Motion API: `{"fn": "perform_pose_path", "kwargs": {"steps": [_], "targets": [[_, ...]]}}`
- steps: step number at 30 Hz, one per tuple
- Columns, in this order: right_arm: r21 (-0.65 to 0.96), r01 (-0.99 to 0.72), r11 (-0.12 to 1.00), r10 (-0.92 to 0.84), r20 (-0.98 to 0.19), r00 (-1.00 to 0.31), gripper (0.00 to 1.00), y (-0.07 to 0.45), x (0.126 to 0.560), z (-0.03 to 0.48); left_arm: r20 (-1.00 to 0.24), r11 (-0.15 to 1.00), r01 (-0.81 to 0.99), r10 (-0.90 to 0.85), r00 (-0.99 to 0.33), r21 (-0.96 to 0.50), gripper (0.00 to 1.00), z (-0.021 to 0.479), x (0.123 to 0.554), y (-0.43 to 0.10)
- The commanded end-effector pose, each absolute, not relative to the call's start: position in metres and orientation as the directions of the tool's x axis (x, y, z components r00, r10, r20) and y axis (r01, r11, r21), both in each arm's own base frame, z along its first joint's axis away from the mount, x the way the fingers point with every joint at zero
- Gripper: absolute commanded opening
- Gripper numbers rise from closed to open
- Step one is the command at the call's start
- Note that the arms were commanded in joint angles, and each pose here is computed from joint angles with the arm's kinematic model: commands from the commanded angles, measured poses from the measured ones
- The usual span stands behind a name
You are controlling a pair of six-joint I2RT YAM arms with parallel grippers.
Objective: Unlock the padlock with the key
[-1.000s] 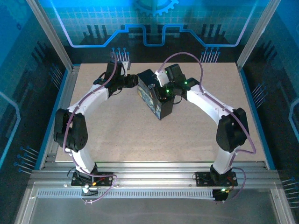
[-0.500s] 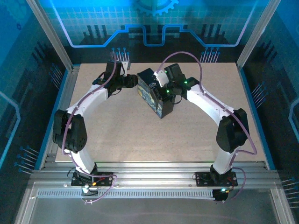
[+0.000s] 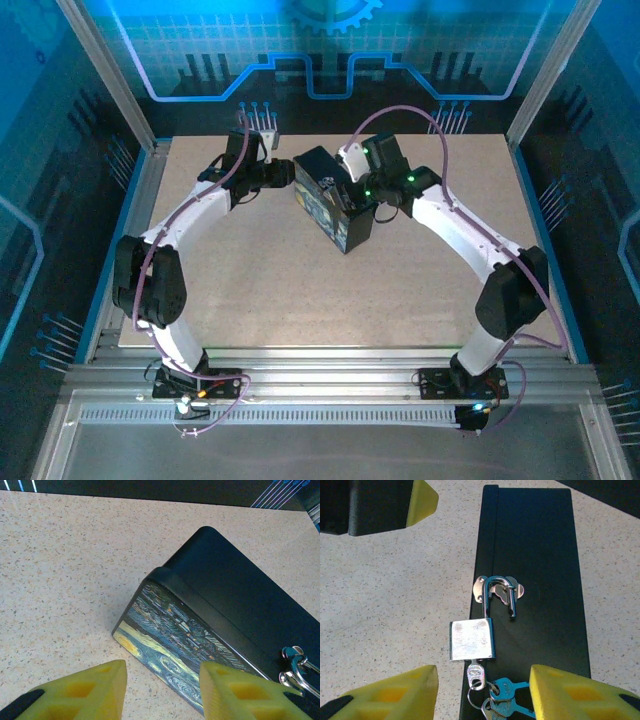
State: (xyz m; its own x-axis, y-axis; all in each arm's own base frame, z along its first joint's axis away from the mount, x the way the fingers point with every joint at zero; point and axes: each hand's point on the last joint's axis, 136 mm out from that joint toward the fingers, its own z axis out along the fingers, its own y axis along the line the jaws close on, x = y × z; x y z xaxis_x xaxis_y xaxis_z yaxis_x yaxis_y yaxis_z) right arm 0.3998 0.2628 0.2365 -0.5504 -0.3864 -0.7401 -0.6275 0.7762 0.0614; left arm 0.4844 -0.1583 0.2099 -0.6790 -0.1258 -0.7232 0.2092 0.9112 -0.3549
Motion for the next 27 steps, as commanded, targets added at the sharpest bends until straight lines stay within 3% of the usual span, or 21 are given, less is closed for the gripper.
{"fn": "perform_pose_path", "kwargs": {"steps": [1, 17, 27], "targets": [[-0.003, -0.639, 0.77, -0.415, -0.762, -0.496, 0.5, 0.269, 0.399, 0.243, -0.747, 0.903, 0.242, -0.118, -0.654, -0.355, 0.43, 0.232, 0.478, -0.162], [-0.019, -0.68, 0.733, -0.495, -0.7, -0.514, 0.52, 0.286, 0.403, 0.213, -0.741, 0.899, 0.249, -0.114, -0.662, -0.361, 0.43, 0.232, 0.479, -0.164], [-0.031, -0.679, 0.733, -0.504, -0.696, -0.512, 0.29, 0.285, 0.409, 0.206, -0.749, 0.902, 0.253, -0.108, -0.653, -0.35, 0.44, 0.235, 0.479, -0.162]]}}
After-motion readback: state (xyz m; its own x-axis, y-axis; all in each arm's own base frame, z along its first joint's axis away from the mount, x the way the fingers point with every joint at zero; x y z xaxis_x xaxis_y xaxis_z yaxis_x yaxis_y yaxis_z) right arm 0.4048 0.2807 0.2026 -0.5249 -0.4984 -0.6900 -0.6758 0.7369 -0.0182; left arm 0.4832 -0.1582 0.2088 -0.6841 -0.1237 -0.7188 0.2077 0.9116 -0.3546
